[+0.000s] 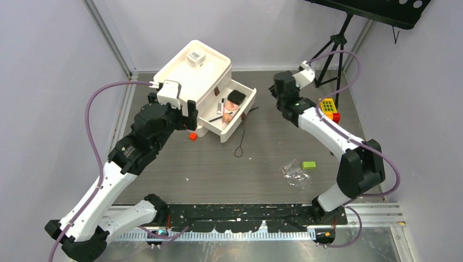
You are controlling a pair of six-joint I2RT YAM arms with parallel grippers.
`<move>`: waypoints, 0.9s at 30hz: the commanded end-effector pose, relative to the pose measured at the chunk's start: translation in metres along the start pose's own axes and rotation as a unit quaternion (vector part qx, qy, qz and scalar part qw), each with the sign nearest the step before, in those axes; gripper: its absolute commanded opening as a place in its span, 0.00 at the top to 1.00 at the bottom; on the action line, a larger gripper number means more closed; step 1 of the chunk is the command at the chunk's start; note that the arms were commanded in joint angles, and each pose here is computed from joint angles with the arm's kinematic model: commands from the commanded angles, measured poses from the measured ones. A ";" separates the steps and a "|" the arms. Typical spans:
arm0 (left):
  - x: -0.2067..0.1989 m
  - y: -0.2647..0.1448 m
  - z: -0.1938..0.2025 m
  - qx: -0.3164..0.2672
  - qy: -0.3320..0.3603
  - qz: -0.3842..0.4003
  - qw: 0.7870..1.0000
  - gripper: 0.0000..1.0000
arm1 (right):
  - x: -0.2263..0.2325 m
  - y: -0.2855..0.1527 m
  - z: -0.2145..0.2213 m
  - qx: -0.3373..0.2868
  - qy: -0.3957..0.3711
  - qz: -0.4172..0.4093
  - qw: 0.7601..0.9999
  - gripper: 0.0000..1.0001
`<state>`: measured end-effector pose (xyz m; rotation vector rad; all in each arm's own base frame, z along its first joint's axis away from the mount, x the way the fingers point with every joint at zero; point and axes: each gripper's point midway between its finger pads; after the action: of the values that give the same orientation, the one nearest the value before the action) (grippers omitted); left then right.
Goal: Organize the makeup
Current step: Move the makeup brush to the center of the board.
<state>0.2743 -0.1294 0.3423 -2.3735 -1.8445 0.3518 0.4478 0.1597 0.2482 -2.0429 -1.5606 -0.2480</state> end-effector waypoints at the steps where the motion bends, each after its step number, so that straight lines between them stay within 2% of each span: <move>1: 0.003 -0.004 -0.013 -0.021 0.001 -0.003 1.000 0.08 | -0.061 0.030 0.037 0.108 -0.008 0.037 0.993 0.61; 5: 0.003 -0.003 -0.012 -0.020 0.002 -0.003 1.000 0.08 | -0.077 0.050 0.066 0.175 0.023 0.031 0.984 0.61; 8: 0.003 -0.003 -0.012 -0.019 0.003 -0.004 1.000 0.08 | -0.062 0.061 0.087 0.200 0.048 -0.016 0.979 0.64; 12: 0.003 -0.003 -0.012 -0.019 0.004 -0.005 1.000 0.09 | -0.041 0.074 0.108 0.221 0.107 -0.065 0.967 0.82; 17: 0.005 -0.003 -0.011 -0.019 0.007 -0.008 1.000 0.08 | -0.025 0.093 0.129 0.228 0.176 -0.102 0.952 0.99; 27: 0.005 -0.002 -0.011 -0.017 0.010 -0.009 1.000 0.08 | 0.003 0.112 0.144 0.222 0.227 -0.168 0.933 1.00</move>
<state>0.2749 -0.1272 0.3425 -2.3607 -1.8447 0.3222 0.5087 0.1978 0.0558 -1.3625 -1.3875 -0.2653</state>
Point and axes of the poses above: each gripper's point midway between its finger pads, its own y axis out along the fingers, its own x axis along the line the jaws close on, z = x × y, and after that the axes turned 6 degrees about -y, right-handed
